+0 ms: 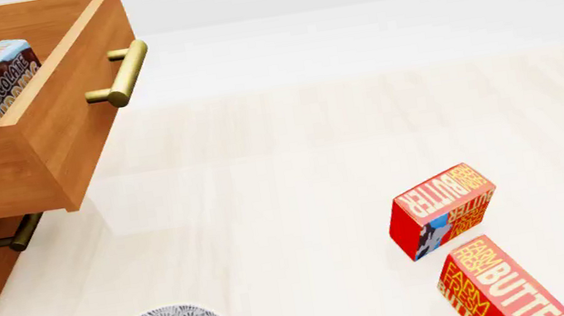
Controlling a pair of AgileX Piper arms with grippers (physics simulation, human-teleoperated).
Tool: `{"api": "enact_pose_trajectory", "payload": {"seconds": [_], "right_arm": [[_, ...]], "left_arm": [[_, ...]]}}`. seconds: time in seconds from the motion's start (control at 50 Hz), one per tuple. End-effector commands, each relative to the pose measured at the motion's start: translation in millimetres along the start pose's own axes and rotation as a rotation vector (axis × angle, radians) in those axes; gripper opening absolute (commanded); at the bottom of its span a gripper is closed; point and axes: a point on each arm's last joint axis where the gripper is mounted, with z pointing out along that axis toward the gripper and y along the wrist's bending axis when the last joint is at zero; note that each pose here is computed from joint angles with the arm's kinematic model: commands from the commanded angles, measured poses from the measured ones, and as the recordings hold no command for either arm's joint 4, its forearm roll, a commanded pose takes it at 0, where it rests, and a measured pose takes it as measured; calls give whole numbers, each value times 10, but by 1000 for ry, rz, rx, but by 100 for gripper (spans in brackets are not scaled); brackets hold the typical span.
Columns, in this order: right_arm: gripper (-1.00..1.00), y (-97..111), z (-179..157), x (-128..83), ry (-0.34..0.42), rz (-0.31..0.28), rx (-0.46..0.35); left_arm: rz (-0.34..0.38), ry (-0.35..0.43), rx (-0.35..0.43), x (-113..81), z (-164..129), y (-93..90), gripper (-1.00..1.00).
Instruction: Put the chocolate pudding in the top drawer of the cabinet and close it.
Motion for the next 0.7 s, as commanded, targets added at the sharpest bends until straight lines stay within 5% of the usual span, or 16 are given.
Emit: {"api": "enact_pose_trajectory", "payload": {"seconds": [0.02, 0.32, 0.7], "right_arm": [[100, 0, -1, 3, 0, 0, 0], [100, 0, -1, 3, 0, 0, 0], [100, 0, -1, 3, 0, 0, 0]], "left_arm": [[-13, -31, 57, -20, -83, -96, 100], [8, -55, 132, 10, -225, -209, 100], [38, 4, 286, 240, 156, -569, 100]]}}
